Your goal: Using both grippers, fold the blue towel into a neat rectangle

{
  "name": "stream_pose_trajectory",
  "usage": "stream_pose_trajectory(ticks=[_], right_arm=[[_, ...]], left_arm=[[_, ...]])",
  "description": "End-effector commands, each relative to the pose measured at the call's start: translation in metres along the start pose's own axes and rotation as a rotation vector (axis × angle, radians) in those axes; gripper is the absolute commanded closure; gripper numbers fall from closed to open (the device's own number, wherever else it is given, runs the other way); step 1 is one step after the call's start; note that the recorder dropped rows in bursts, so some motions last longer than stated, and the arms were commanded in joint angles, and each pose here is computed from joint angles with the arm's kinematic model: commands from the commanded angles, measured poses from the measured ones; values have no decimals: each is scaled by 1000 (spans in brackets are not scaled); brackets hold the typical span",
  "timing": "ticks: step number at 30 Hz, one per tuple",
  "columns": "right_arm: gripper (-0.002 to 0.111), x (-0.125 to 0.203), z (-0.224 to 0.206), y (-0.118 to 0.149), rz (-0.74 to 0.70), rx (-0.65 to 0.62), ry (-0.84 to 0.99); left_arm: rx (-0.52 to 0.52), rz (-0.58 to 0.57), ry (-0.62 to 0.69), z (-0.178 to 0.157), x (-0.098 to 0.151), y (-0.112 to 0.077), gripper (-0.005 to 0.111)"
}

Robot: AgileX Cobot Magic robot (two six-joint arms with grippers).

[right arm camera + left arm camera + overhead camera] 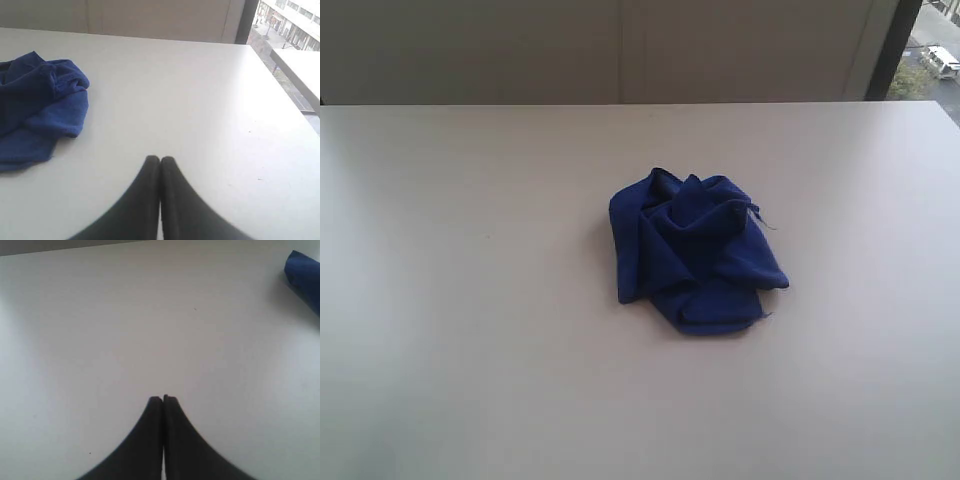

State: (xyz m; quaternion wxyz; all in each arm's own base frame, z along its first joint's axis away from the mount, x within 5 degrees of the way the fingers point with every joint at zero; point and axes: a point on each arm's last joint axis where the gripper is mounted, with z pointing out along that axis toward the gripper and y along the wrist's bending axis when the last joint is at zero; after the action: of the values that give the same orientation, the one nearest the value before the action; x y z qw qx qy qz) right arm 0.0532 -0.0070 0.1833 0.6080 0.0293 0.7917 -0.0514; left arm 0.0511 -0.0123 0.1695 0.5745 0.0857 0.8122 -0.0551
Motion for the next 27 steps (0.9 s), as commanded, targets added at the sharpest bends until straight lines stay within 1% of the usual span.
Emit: stream_pose_trajectory(ticks=[1,7,10,12,18,21,25,27], right_arm=[[108,0,0,0,-1,6,-10],[108,0,0,0,-1,6,-15],[108,-4,0,0,-1,6,-56],[108,-9,0,0,-1,6,-111],[108,-32,-6,0,-2,5,-378],[108,-39,-9,0,-2,5,-460],[108,-43,-11,0,-2,5,-502],[108,-49,-15,0,-3,5,-590]], left_arm=[[8,-5,-4,0,1,-1,107],[8,-5,-4,0,1,-1,107],[8,-5,-4,0,1,-1,107],[8,-5,-4,0,1,-1,107],[8,-5,-4,0,1,-1,107],[8,-5,-4,0,1,-1,107],[8,-5,-4,0,1,-1,107],[8,-5,-4,0,1,-1,107]])
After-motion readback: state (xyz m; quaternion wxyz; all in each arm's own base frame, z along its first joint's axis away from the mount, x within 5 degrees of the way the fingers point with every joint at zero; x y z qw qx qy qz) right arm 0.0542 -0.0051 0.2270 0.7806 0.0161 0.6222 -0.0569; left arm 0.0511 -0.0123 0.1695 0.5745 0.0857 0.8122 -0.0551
